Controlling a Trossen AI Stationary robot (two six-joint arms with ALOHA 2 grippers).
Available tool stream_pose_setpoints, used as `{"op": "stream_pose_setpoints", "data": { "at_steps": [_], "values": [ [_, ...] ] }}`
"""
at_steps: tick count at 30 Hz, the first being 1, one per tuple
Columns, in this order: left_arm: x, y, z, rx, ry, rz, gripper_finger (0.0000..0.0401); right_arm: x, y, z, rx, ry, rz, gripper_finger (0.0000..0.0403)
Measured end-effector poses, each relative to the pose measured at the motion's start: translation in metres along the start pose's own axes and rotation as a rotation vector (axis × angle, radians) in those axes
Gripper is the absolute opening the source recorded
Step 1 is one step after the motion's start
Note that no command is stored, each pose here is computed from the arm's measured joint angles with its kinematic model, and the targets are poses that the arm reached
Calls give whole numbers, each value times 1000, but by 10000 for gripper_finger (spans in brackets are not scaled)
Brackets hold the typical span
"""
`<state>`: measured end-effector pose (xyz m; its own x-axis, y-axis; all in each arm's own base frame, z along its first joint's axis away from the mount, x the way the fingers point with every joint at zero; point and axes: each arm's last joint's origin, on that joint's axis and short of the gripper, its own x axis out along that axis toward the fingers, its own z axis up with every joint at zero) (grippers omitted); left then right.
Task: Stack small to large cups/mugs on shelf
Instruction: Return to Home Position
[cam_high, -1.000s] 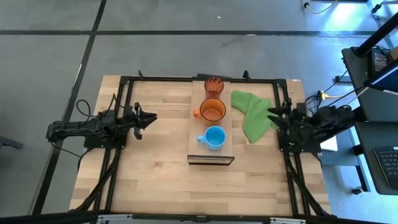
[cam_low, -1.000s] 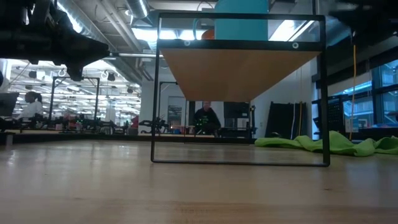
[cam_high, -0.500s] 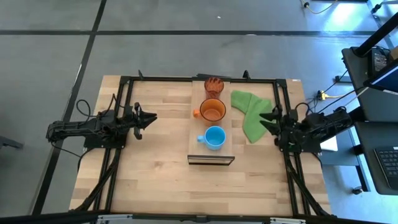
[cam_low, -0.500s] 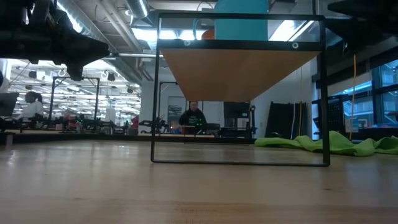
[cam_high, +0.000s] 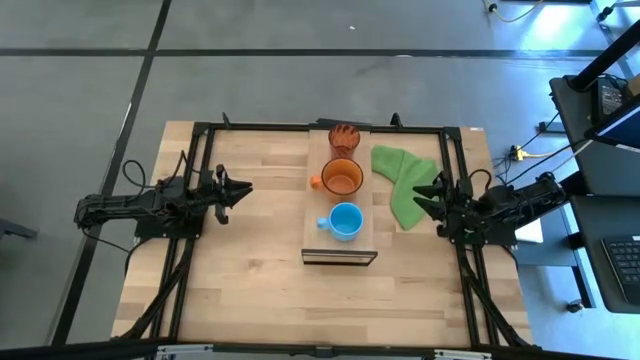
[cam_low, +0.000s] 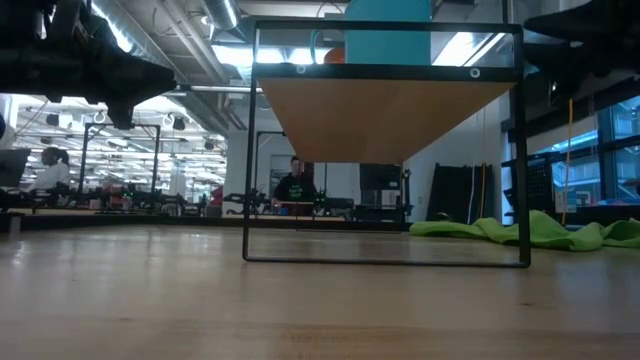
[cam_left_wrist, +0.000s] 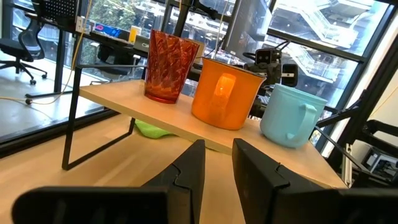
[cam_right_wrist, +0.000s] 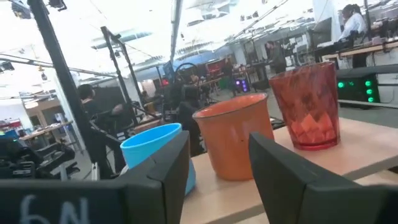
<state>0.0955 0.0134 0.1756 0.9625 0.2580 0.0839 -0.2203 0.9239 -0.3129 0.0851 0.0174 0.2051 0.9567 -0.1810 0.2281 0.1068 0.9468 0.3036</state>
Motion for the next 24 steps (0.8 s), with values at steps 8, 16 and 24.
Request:
{"op": "stream_pose_setpoints", "data": {
  "at_steps": [8,16,24],
  "values": [
    [0,0,0,0,0,0,76,0,5,1,-38,9,151,165],
    [0,0,0,0,1,0,76,0,4,-14,-18,11,210,165],
    [0,0,0,0,1,0,76,-1,4,-12,-30,-7,213,165]
  ]
}}
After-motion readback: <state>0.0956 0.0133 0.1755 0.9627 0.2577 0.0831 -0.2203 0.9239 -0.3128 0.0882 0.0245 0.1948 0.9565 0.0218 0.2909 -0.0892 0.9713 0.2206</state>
